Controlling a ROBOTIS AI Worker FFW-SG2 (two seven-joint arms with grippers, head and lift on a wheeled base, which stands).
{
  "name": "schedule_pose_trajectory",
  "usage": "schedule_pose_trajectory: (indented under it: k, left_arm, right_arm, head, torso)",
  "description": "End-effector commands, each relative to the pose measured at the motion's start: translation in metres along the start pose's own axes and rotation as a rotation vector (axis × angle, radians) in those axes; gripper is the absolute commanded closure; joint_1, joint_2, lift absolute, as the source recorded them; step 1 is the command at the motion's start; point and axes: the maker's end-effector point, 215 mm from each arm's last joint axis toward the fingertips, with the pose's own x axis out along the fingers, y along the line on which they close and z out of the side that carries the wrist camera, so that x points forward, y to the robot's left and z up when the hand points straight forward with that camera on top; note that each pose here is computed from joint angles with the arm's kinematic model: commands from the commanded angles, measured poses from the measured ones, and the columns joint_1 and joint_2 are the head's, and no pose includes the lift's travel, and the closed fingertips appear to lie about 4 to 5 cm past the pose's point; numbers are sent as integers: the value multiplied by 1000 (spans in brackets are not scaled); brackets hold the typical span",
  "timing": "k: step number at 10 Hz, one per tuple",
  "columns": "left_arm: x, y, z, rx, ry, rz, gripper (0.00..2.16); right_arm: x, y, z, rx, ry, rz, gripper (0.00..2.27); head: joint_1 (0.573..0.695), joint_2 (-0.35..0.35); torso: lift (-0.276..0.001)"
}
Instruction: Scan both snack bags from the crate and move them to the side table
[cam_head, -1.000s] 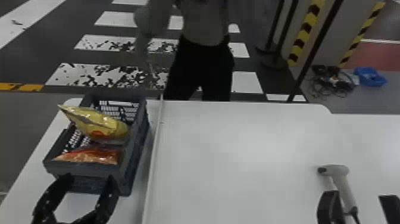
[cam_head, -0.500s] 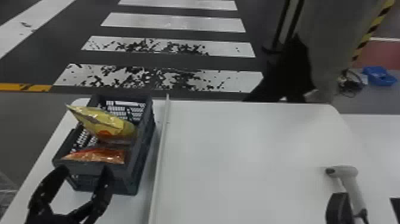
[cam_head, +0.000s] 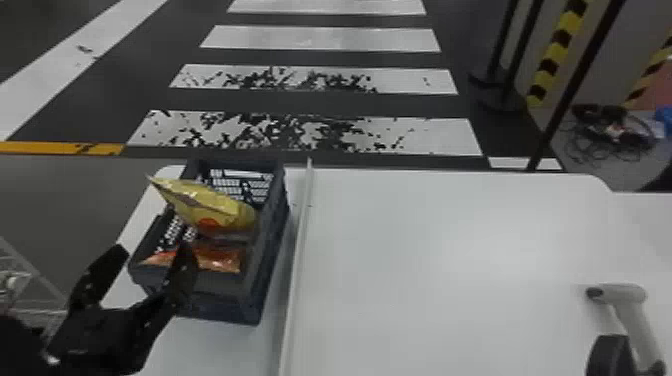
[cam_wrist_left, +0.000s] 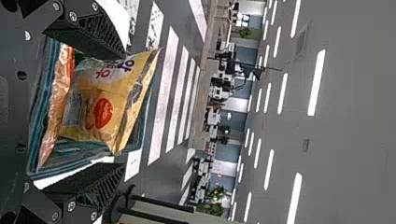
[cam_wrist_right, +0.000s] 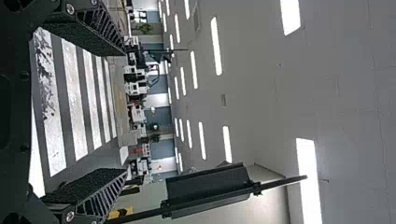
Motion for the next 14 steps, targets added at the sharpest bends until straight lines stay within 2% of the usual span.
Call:
schedule_pose_trajectory:
  k: [1, 3, 4, 6, 9, 11, 14]
  left_arm:
    - [12, 5, 12, -22, -5, 13, 191]
    - [24, 8, 24, -34, 3, 43, 188]
    - [33, 10, 24, -46, 29, 59, 188]
    - [50, 11, 24, -141, 58, 75, 188]
    - [83, -7, 7, -200, 144, 82, 188]
    - [111, -10, -9, -252, 180, 134, 188]
    - [127, 1, -12, -300, 179, 260, 191]
  right_arm:
    - [-1, 8, 0, 4, 2, 24, 103]
    - [4, 16, -6, 4, 15, 56, 103]
    - [5, 18, -10, 3, 25, 70, 103]
    - [5, 22, -13, 5, 32, 85, 103]
    - [4, 25, -17, 2, 46, 106, 103]
    - [3, 28, -19, 2, 52, 121, 103]
    - [1, 27, -21, -4, 60, 132, 103]
  head:
    - [695, 46]
    - [695, 72]
    - [695, 85]
    - [695, 106]
    - [695, 96]
    - [695, 79]
    - [695, 77]
  torso:
    - [-95]
    - [-95]
    - [-95]
    - [-95]
    - [-95]
    - [-95]
    - [-95]
